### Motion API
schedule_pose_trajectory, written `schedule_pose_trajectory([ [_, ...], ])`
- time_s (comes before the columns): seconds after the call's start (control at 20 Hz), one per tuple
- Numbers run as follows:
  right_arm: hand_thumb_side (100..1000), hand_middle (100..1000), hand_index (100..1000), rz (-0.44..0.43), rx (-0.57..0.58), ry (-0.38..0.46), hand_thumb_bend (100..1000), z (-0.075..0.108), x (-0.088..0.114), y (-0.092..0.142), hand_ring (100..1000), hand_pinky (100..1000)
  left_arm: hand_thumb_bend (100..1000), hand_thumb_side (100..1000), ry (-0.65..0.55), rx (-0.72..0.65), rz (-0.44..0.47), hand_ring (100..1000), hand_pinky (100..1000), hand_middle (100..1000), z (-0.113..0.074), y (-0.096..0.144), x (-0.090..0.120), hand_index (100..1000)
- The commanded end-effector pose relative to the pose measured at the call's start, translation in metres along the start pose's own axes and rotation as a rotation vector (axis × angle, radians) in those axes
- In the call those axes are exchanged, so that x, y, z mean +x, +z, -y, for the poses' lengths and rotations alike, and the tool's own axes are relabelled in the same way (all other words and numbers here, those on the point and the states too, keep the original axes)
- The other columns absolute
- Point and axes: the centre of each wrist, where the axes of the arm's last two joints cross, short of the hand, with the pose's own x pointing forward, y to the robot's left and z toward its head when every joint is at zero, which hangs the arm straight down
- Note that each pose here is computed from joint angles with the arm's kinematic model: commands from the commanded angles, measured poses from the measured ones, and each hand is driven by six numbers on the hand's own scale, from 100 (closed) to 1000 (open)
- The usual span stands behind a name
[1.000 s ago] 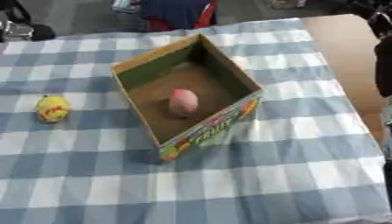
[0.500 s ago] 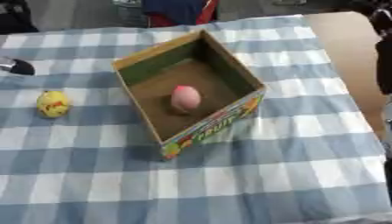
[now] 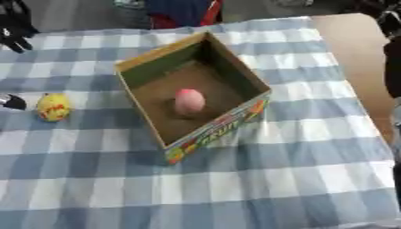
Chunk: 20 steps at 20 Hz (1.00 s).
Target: Pick up objects on the table and place them in the box.
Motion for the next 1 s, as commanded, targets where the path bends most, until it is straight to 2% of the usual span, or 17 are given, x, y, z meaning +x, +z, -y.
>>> schedule_pose_trajectory([
  [0.05, 1000, 603, 734, 0.028, 0.011, 0.023, 100, 0.002, 0.008, -0.004, 691, 680, 825, 318, -0.041, -0.023, -0.017, 844, 475, 806, -0.012, 0.011, -0.005, 988],
  [1.0, 1000, 602, 731, 0.026, 0.018, 0.018, 100, 0.0, 0.009, -0.004, 692, 681, 803, 334, 0.007, -0.077, -0.128, 824, 452, 763, 0.017, -0.014, -0.02, 900],
])
